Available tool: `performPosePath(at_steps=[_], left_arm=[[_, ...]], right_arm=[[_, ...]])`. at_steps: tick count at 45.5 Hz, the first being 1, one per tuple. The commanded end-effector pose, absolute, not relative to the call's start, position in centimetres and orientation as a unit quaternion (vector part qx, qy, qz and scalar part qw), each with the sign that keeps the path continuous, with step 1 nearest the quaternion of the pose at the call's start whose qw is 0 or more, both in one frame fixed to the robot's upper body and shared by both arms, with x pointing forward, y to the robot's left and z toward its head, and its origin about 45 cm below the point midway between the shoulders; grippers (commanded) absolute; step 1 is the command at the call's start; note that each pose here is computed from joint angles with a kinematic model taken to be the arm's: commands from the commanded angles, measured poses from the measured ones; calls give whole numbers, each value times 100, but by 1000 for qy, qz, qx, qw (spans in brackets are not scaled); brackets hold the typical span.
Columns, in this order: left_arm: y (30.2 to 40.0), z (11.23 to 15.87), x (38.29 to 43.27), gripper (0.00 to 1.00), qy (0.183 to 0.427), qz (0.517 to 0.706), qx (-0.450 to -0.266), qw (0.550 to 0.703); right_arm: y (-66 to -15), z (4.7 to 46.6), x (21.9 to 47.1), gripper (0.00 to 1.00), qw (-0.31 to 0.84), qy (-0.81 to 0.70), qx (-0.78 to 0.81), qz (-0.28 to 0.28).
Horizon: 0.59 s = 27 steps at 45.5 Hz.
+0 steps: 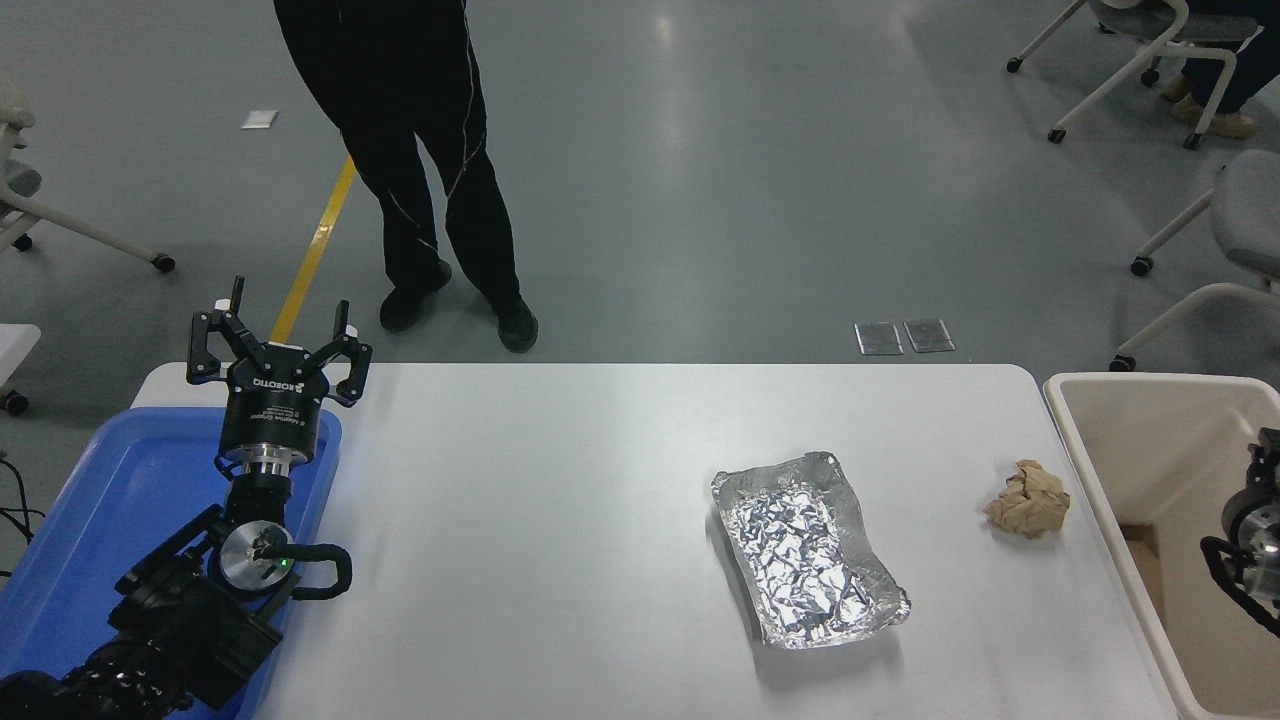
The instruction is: Pick up foil plate and place in dustbin
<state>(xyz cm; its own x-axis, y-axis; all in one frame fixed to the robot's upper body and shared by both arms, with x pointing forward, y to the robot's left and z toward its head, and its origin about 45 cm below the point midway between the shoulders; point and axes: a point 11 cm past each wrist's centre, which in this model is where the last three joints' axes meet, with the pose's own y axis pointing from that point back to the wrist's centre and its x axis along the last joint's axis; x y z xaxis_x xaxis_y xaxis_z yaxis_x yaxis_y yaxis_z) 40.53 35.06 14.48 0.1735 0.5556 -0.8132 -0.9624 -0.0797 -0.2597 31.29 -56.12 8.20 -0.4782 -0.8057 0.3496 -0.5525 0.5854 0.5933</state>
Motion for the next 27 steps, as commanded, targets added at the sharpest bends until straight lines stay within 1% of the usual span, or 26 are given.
performPosePath(at_steps=[1, 2, 5, 27], left_arm=[[3476, 1439, 4053, 99, 240, 595, -425, 638], [3464, 1435, 4053, 99, 240, 595, -424, 639], [3474, 1451, 4062, 99, 239, 595, -427, 638], [3474, 1451, 4062, 99, 239, 595, -427, 638]], right_arm=[[-5562, 796, 3151, 100, 308, -833, 410, -206], [-5546, 792, 3162, 100, 307, -833, 412, -206], [-5521, 781, 3173, 100, 307, -832, 413, -208], [-5494, 748, 3163, 100, 308, -828, 418, -211]])
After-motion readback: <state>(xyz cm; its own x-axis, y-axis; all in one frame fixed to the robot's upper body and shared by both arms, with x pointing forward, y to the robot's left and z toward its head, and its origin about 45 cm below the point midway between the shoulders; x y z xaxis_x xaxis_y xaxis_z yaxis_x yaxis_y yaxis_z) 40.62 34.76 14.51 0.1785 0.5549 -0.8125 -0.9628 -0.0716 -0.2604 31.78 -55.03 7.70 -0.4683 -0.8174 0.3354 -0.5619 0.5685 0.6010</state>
